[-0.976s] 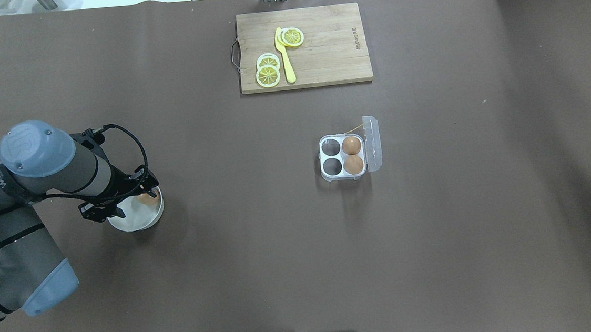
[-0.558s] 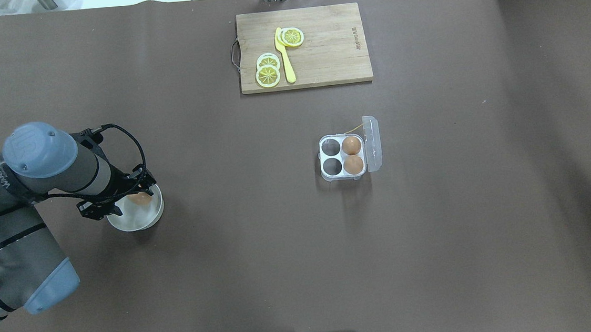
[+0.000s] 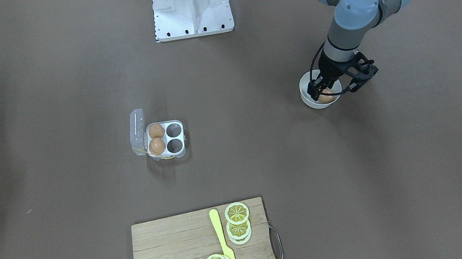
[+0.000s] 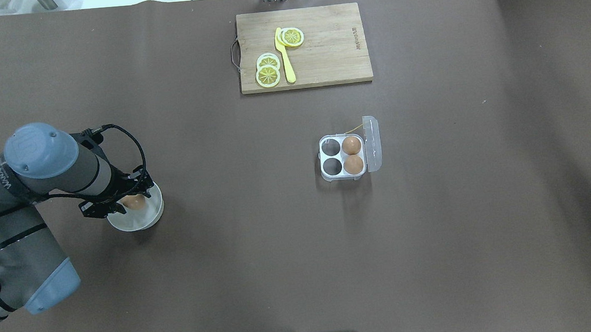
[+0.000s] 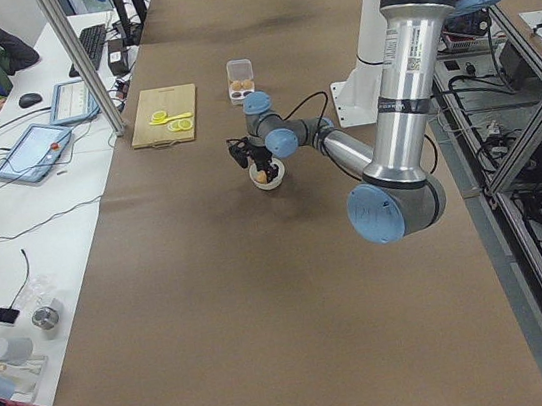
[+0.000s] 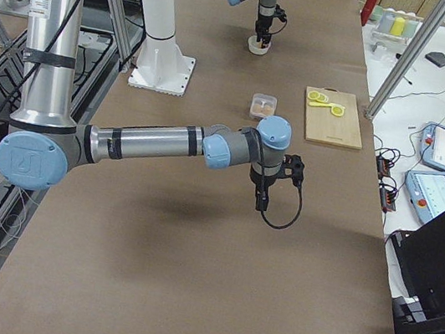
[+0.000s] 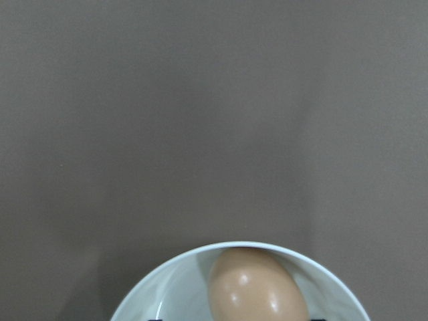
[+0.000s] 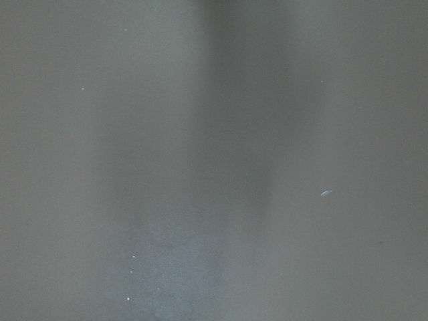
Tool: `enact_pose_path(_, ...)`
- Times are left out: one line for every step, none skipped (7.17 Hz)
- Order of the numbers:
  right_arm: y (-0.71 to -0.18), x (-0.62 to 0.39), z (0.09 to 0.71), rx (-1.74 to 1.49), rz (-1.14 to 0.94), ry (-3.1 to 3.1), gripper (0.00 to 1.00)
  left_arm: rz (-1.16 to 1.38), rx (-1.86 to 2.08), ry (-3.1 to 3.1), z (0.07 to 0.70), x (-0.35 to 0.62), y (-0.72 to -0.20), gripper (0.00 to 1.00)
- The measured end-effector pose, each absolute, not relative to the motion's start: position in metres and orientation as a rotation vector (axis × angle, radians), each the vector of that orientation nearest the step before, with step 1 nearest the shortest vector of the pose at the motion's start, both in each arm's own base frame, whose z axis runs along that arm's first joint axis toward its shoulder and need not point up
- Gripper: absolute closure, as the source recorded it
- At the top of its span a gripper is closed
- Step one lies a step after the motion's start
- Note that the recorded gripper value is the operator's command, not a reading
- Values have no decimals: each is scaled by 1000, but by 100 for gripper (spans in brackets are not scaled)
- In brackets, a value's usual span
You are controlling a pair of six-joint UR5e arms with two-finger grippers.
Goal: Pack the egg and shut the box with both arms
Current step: 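Lower the left gripper and close it around the brown egg, then lift the egg out of the bowl with the left gripper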
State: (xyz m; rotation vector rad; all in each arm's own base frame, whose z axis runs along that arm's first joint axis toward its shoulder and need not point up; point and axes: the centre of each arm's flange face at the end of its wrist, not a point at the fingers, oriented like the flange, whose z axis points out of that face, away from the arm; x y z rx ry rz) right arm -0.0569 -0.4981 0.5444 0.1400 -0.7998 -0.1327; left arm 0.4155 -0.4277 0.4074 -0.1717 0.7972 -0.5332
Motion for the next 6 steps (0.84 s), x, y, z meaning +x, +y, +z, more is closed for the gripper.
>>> enact_pose_path(-498, -57, 544, 140, -133, -800, 0, -533, -172, 796, 408, 416, -428, 46)
enact_pose_path(-498, -57, 544, 140, -133, -800, 0, -533, -172, 795, 409, 416, -428, 54)
enact_pose_path(-498, -57, 544, 140, -133, -800, 0, -534, -173, 794, 409, 416, -428, 81)
enact_pose_path(-498, -57, 544, 141, -133, -800, 0, -533, -172, 796, 408, 416, -428, 100)
enact_pose_path(-498, -57, 544, 141, -133, -800, 0, -530, -170, 803, 405, 415, -427, 100)
enact_pose_path(-498, -57, 544, 141, -133, -800, 0, -517, -160, 820, 396, 412, -426, 100)
